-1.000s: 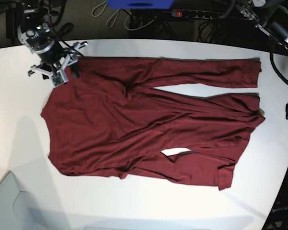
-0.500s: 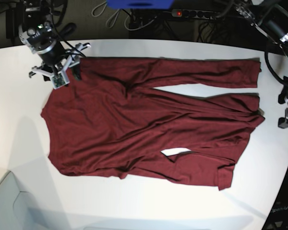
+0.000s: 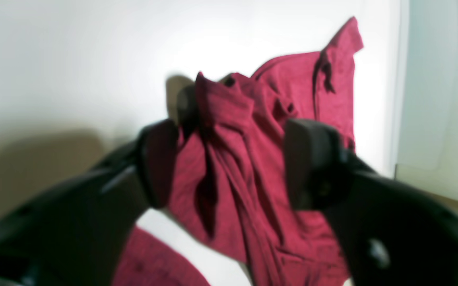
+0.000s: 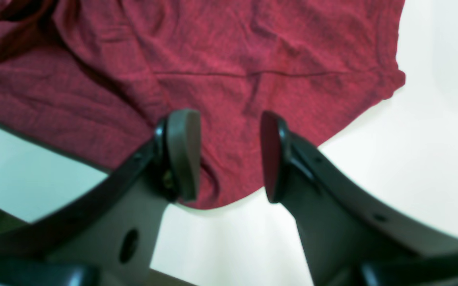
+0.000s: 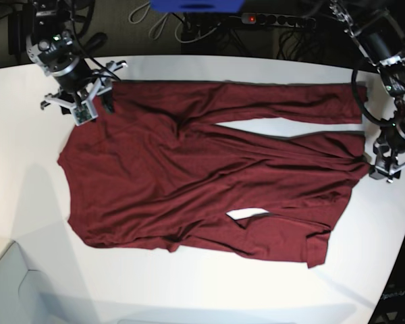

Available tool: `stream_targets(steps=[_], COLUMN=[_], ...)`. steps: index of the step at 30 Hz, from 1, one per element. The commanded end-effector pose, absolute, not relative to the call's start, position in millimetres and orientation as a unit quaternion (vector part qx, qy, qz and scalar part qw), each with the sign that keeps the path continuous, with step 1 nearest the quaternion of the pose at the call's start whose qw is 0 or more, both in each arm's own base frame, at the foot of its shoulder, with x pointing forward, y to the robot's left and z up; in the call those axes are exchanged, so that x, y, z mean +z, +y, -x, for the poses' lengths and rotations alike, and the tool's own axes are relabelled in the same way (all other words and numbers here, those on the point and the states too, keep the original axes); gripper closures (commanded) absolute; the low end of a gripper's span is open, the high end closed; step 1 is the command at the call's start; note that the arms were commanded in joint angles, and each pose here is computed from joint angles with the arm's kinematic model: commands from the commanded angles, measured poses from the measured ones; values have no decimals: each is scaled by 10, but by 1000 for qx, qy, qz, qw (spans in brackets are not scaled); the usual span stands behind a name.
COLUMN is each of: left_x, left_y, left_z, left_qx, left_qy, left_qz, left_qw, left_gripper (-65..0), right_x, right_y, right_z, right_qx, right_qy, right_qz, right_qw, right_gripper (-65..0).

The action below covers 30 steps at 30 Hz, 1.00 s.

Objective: Layout the t-shirt on the table in an organized manner, then fold the t-shirt properly
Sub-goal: 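Move the left gripper down along the shirt side and grasp the hem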

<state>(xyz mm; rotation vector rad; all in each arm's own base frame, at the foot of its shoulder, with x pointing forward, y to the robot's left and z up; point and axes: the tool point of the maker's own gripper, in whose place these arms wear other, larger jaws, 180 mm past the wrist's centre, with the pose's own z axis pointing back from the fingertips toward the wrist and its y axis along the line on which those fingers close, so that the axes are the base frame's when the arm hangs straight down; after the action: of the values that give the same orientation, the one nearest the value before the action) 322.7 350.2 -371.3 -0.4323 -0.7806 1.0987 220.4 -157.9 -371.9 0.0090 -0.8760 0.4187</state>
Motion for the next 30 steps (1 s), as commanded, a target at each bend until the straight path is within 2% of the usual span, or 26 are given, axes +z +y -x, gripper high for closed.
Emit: stream_targets(steps=[1, 5, 15, 30], left_x=[-3528, -3511, -3838, -3747], left_y=[3624, 3650, 3683, 3716], left_z=[-3319, -3375, -3362, -3465], left_qx=[499, 496, 505, 501], left_qy=[-390, -409, -392, -408], left_qz=[193, 178, 146, 141], left_qw=[750, 745, 755, 750], left_gripper=[-327, -253, -252, -252], right_x=[-3623, -3623, -3624, -3633], right_y=[-1594, -1594, -1604, -1602], right_z=[-2262, -2262, -2266, -2325], right_qx=[200, 200, 200, 200], right_qy=[-439, -439, -439, -440], right_qz=[-2, -2, -1, -1], right_qw=[876, 876, 876, 875], right_gripper=[-239, -239, -239, -238])
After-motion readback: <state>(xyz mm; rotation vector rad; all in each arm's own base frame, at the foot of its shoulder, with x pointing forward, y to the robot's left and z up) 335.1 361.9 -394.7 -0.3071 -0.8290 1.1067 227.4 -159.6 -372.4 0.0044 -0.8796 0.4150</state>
